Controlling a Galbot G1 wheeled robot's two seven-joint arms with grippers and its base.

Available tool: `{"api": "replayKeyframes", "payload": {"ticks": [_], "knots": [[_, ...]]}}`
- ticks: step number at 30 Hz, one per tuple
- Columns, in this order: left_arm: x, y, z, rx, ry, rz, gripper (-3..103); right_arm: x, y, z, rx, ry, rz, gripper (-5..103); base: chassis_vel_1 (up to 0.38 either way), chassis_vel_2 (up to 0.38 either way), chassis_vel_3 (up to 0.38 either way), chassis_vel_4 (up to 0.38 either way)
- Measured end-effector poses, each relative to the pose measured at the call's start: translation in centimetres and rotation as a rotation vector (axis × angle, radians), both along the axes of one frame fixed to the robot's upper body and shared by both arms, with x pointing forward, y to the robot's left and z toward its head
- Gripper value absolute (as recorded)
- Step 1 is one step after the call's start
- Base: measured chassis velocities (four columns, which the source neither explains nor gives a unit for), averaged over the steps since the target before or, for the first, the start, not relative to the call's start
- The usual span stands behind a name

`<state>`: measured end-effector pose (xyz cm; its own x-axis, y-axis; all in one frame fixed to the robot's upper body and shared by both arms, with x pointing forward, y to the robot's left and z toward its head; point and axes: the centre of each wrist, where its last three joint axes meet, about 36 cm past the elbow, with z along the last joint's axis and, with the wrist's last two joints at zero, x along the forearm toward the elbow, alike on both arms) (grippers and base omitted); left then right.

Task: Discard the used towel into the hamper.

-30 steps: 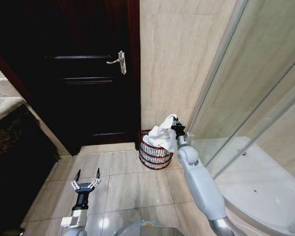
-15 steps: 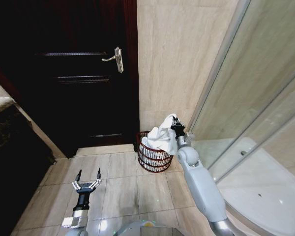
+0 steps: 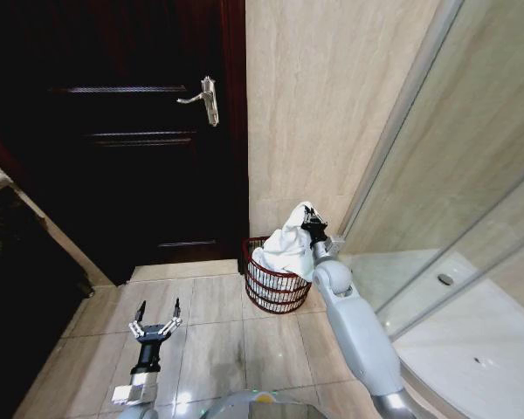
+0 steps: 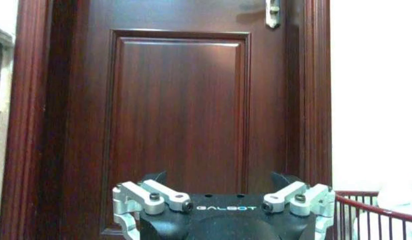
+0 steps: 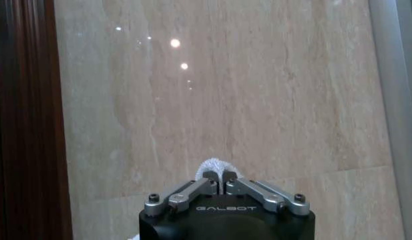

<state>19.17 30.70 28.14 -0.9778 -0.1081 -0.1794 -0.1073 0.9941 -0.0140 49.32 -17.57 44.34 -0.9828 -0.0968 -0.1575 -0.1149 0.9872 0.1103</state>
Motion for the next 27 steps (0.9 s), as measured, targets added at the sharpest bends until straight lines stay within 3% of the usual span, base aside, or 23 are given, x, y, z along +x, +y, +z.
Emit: {"api": "replayKeyframes", "payload": {"ticks": [18,23,27], "knots": [[0.4,-0.6,0.0,-0.008,-0.005,0.004,100,-2.8,-0.3,0.6,-0.012,0.002,-0.001,2,-0.013,0.012,0.017,-0.014],[0.7,-0.7,0.1,-0.015,-0.010,0.010,100,-2.6,-0.2,1.0,-0.028,0.043,0.018,2,0.000,0.000,0.000,0.000],[0.7,-0.7,-0.1,-0.027,-0.013,0.022,100,-2.5,-0.3,3.1,0.011,0.160,0.037,2,0.000,0.000,0.000,0.000]]}}
